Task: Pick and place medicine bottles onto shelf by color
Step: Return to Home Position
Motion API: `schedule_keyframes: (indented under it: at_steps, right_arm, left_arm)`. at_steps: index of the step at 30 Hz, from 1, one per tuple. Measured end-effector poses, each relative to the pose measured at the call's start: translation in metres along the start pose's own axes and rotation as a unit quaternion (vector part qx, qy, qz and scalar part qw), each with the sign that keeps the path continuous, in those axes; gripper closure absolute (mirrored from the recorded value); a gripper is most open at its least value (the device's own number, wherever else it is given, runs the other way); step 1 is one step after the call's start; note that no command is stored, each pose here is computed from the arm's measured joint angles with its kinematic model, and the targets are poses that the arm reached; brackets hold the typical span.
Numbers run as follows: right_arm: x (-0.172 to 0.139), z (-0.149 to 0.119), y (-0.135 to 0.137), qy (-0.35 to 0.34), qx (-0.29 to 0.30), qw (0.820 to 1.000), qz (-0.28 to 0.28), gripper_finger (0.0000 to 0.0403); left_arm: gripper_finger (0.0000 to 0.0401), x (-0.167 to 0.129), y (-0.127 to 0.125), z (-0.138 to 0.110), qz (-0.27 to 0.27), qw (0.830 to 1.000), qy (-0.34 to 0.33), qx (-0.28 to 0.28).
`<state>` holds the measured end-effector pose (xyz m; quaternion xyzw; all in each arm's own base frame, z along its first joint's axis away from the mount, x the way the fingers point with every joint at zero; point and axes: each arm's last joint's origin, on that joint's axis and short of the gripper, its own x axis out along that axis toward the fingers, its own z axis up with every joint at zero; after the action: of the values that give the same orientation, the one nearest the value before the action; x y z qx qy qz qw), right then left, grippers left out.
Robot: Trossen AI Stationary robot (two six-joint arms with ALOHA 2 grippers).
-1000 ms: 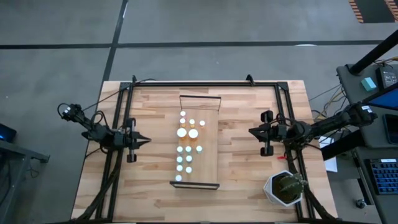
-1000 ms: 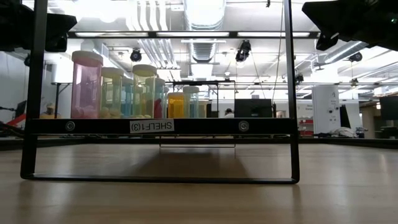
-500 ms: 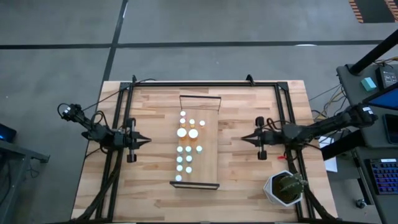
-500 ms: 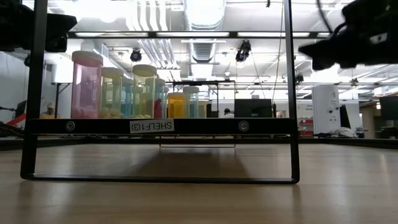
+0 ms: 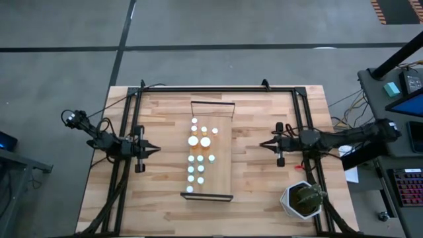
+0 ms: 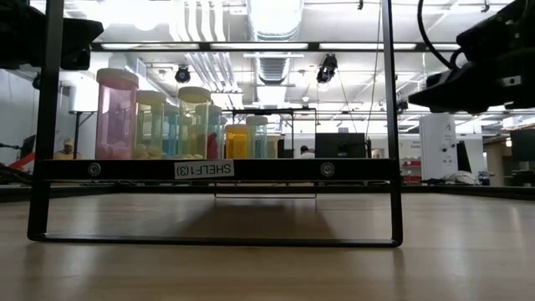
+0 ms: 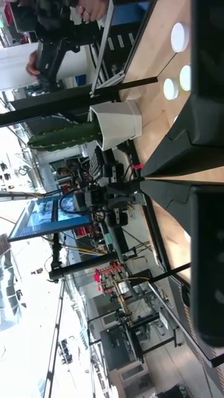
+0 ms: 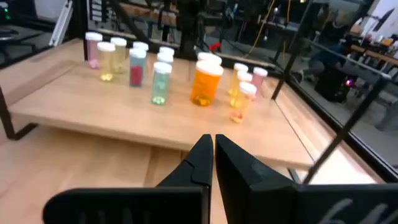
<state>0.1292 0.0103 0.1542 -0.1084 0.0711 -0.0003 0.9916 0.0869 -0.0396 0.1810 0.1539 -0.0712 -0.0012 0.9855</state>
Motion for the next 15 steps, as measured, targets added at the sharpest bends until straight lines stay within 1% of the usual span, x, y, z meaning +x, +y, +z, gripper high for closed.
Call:
schedule_keyframes:
  at_steps: [2, 5, 8, 10, 13, 15]
  right_arm:
    - [-0.009, 0.003, -0.002, -0.018, 0.001, 1.0, -0.006, 0.0394]
    - [-0.021, 0.007, -0.004, -0.047, -0.014, 0.999, -0.012, 0.0394]
    - [-0.027, 0.004, -0.004, -0.042, -0.032, 0.999, -0.011, 0.0394]
    - [-0.031, 0.007, -0.005, -0.063, -0.044, 0.997, -0.015, 0.0394]
    - [-0.035, 0.01, -0.006, -0.088, -0.045, 0.995, -0.017, 0.0394]
    - [-0.035, 0.011, -0.007, -0.093, -0.043, 0.994, -0.02, 0.0394]
  left_arm:
    - [0.0399, 0.0, 0.0, 0.0, 0.0, 1.0, 0.001, 0.001]
    - [0.0399, 0.0, 0.0, 0.0, -0.001, 1.0, 0.002, 0.002]
    - [0.0399, 0.001, -0.001, -0.001, -0.002, 1.0, 0.004, 0.003]
    - [0.0399, 0.001, -0.001, -0.001, -0.002, 1.0, 0.004, 0.003]
    - [0.0399, 0.0, -0.001, -0.001, -0.001, 1.0, 0.003, 0.002]
    - [0.0399, 0.001, -0.001, -0.001, -0.001, 1.0, 0.003, 0.002]
